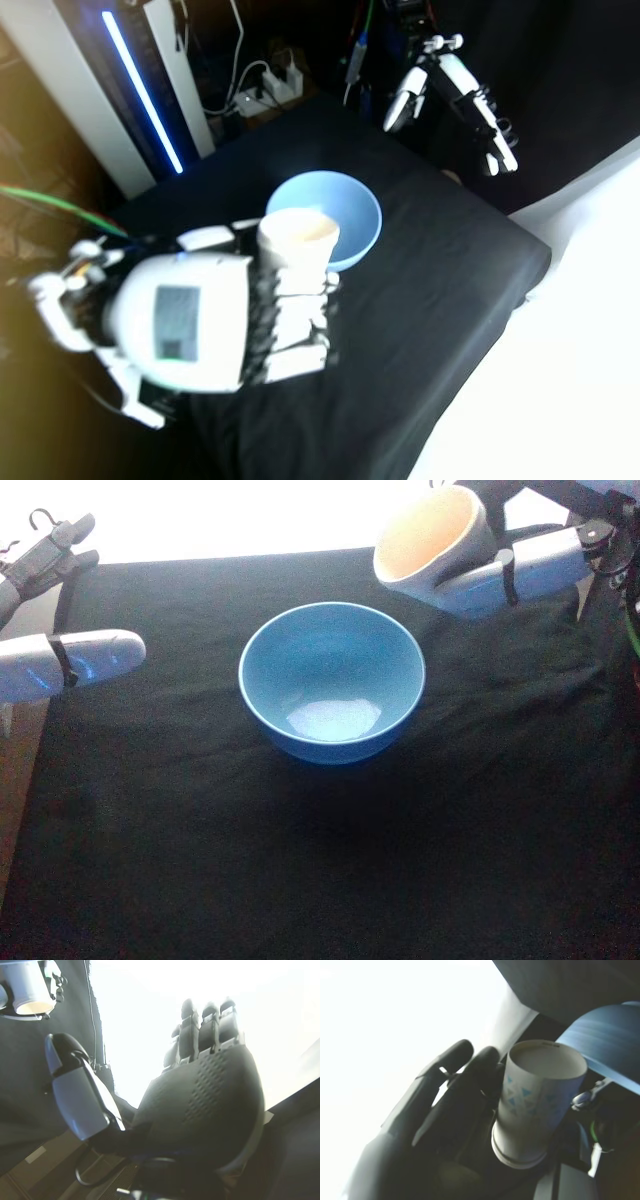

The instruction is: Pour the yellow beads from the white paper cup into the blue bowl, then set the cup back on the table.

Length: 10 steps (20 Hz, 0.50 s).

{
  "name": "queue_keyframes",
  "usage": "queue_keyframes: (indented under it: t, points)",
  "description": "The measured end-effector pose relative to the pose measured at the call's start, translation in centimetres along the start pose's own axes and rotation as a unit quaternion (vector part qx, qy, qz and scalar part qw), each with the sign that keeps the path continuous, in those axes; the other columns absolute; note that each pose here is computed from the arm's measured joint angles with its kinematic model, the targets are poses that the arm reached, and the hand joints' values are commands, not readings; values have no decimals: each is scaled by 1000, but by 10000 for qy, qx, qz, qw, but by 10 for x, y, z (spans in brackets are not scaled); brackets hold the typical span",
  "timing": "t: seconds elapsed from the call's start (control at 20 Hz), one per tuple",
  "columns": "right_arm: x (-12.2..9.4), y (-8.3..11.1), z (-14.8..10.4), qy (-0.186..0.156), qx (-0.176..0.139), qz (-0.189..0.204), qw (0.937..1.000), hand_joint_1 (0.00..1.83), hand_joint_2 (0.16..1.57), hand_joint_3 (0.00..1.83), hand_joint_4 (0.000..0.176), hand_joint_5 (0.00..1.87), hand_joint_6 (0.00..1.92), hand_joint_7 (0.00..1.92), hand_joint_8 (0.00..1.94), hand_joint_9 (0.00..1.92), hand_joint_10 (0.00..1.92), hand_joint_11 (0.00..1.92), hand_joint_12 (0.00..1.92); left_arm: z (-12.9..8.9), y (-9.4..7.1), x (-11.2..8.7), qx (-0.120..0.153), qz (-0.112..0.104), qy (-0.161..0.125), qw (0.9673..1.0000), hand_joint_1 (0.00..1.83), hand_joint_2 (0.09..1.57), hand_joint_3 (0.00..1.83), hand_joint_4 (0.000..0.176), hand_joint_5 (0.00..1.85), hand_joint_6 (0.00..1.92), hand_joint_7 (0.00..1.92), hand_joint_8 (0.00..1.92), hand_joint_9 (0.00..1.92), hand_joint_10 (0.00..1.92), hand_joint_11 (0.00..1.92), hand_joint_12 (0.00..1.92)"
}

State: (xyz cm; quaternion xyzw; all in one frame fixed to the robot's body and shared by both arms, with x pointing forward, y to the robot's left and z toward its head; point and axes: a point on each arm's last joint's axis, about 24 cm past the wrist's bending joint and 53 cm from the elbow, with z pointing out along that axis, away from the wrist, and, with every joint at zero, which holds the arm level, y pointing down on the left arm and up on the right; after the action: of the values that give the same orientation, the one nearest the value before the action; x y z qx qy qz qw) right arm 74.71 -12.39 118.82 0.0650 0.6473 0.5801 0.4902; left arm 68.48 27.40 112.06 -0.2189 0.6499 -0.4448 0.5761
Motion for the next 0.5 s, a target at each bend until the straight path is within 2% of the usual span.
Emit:
queue_keyframes:
  t: [0.05,0.1,0.15,0.2,0.25,0.3,0.35,0.4,0.45,0.5]
  points:
    - [-1,2,1,2,-16,-18,10000,1293,1044,0,0,1303,153,1116,999,990,1093,748,1553,0,0,0,2,2,3,10000,553,787,0,65,66,4,276,8,87,8,21,12]
    - [0,2,1,15,-15,-30,10000,1290,1056,0,0,1298,122,1083,1072,956,1326,754,1681,0,0,0,3,3,4,10000,555,778,0,77,57,0,278,7,81,4,3,2]
    - [2,2,1,51,-7,-64,10000,1292,1034,0,0,1326,127,1146,931,996,1179,802,1582,0,0,0,3,3,4,10000,544,770,0,88,58,1,282,7,85,5,0,0]
    - [4,1,2,94,11,-103,9999,1292,1034,0,0,1326,127,1146,931,996,1179,802,1582,0,0,0,2,2,3,10000,544,770,0,88,58,1,282,7,85,5,0,0]
    - [7,1,3,168,35,-190,9997,1283,1076,0,0,1301,66,1028,1184,929,1743,844,1900,0,0,0,-1,1,2,10000,535,772,0,71,52,1,282,6,69,0,0,0]
    - [7,4,6,199,22,-240,9995,1285,1032,41,0,1177,532,1100,911,948,1807,857,1917,0,0,0,2,4,7,10000,522,771,0,68,49,0,275,2,67,0,0,0]
    - [7,8,8,213,-9,-267,9994,1285,1032,41,0,1177,532,1100,911,948,1807,857,1917,0,0,1,4,4,11,10000,522,771,0,68,49,0,275,2,67,0,0,0]
    - [7,13,10,207,-75,-271,9994,1206,1022,2,0,1210,566,999,1384,834,1828,682,1921,0,0,1,5,7,13,10000,507,768,0,76,45,0,266,0,71,1,0,0]
    - [6,17,12,209,-117,-286,9993,1206,1022,2,0,1210,566,999,1384,834,1828,682,1921,0,0,0,6,4,10,10000,507,768,0,76,45,0,266,0,71,1,0,0]
    - [10,20,13,278,-146,-343,9989,1203,1010,0,0,1250,495,938,1375,768,1746,563,1921,0,0,0,2,0,4,10000,518,766,0,64,44,0,266,2,74,3,0,0]
